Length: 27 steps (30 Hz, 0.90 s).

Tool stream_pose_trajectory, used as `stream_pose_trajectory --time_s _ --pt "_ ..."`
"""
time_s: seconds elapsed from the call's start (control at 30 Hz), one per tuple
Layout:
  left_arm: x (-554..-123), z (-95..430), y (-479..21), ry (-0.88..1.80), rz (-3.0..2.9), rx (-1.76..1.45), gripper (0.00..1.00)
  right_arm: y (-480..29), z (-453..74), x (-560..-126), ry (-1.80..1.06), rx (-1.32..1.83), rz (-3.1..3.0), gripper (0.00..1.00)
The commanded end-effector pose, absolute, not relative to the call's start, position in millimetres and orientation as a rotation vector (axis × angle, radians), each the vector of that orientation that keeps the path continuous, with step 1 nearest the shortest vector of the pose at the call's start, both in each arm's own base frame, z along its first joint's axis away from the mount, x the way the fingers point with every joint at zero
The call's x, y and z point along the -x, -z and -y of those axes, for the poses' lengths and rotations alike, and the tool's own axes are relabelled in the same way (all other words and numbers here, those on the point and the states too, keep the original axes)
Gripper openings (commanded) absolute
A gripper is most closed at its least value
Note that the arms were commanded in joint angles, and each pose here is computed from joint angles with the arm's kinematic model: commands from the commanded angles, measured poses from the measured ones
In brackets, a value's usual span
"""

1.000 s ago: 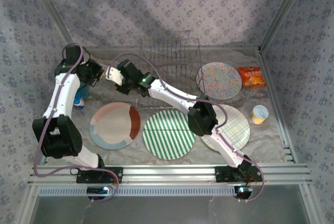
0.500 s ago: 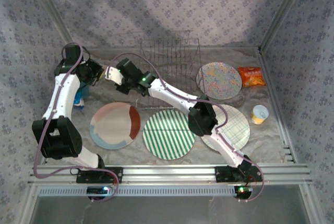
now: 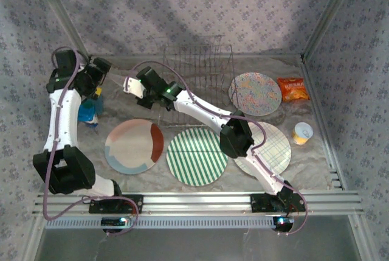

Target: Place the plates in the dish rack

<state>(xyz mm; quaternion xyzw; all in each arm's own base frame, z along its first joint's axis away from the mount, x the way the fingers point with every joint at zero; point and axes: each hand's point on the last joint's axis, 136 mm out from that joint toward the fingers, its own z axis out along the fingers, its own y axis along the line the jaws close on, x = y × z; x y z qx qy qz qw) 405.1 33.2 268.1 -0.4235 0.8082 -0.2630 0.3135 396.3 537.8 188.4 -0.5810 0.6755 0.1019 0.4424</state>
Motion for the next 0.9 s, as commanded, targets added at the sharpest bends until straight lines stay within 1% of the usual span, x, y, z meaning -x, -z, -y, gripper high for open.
stream_pose_trajectory --time_s 0.0,0.33,0.53,0.7,0.87 --pt "-393 -44 -287 0.728 -2.089 1.117 0.99 -271 -537 -385 -0.303 1.396 -1.523 0.00" --pt "-377 -65 -283 0.723 -2.056 1.167 0.99 -311 -540 -375 -0.305 1.427 -1.357 0.00" --pt "-378 -71 -281 0.750 -2.044 1.188 0.99 -340 -532 -363 -0.293 1.457 -1.277 0.00" --pt "-381 -72 -288 0.770 -2.025 1.190 0.99 -369 -516 -346 -0.290 1.490 -1.220 0.00" --pt "-391 -74 -310 0.840 -1.954 1.173 0.99 -377 -499 -332 -0.212 1.573 -1.168 0.00"
